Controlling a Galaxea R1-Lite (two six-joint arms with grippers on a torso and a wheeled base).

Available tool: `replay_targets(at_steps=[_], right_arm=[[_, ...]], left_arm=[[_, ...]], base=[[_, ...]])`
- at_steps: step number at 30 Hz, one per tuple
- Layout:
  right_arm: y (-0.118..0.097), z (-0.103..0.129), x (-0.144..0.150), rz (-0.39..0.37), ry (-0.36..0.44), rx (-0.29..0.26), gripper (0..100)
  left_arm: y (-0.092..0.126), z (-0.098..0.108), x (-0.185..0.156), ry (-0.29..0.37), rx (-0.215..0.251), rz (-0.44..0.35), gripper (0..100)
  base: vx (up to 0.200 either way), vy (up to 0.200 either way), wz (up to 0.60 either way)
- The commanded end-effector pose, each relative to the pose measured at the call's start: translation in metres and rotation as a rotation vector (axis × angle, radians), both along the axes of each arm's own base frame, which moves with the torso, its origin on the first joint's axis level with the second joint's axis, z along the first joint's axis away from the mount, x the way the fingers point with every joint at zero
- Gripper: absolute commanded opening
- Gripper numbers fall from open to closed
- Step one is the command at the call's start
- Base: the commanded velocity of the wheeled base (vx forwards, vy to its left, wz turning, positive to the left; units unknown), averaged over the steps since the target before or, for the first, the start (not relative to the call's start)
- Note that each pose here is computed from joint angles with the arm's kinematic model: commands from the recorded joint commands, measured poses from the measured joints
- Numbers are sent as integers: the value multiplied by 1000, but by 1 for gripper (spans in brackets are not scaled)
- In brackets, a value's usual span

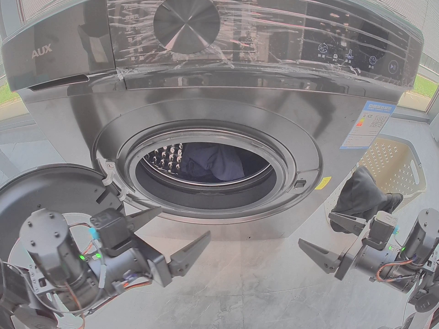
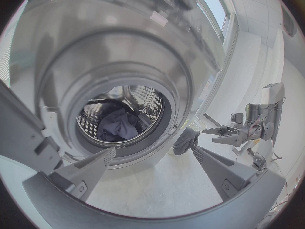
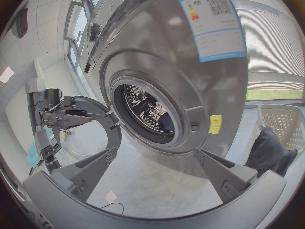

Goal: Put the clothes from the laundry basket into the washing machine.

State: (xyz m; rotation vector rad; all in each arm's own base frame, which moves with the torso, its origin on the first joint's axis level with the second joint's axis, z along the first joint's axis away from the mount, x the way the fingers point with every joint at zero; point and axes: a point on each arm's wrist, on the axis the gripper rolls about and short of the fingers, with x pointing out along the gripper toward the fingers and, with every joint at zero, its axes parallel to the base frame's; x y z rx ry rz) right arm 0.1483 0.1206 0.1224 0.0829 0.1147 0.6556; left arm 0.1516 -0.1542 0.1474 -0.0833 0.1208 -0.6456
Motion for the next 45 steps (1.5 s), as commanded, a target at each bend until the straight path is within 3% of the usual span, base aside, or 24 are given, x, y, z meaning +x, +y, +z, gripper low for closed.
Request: replay_targets(at_steps=[1, 9, 10, 17, 23, 27, 33, 41, 45], right_arm=[[-30, 14, -14, -106, -55, 37, 100], [-53, 16, -26, -198, -43, 22, 100], [-61, 16, -31, -244, -33, 12, 100], [-81, 18, -61, -296, -21, 1, 100], [-96, 13, -82, -354, -19, -24, 100], [-110, 6, -109, -435, -44, -12, 100], [-119, -7, -136, -510, -85, 8, 100], [-123, -25, -157, -583, -100, 10, 100], [-123, -37, -164, -610, -80, -16, 100]], left_arm=[[42, 14, -34, -85, -59, 44, 100], [69, 5, -48, -100, -38, 108, 100], [77, 4, -52, -117, -27, 132, 100], [97, 8, -71, -177, -49, 170, 100], [115, 3, -88, -153, -30, 217, 100], [137, -10, -115, -144, -23, 270, 100], [152, -29, -141, -136, -13, 340, 100], [160, -51, -160, -111, -35, 358, 100], [160, -58, -165, -80, -75, 352, 100]], base=[[-200, 0, 0], [-200, 0, 0], [-200, 0, 0], [-200, 0, 0], [-133, 0, 0], [0, 0, 0], [0, -100, 0], [0, -200, 0], [0, -200, 0]])
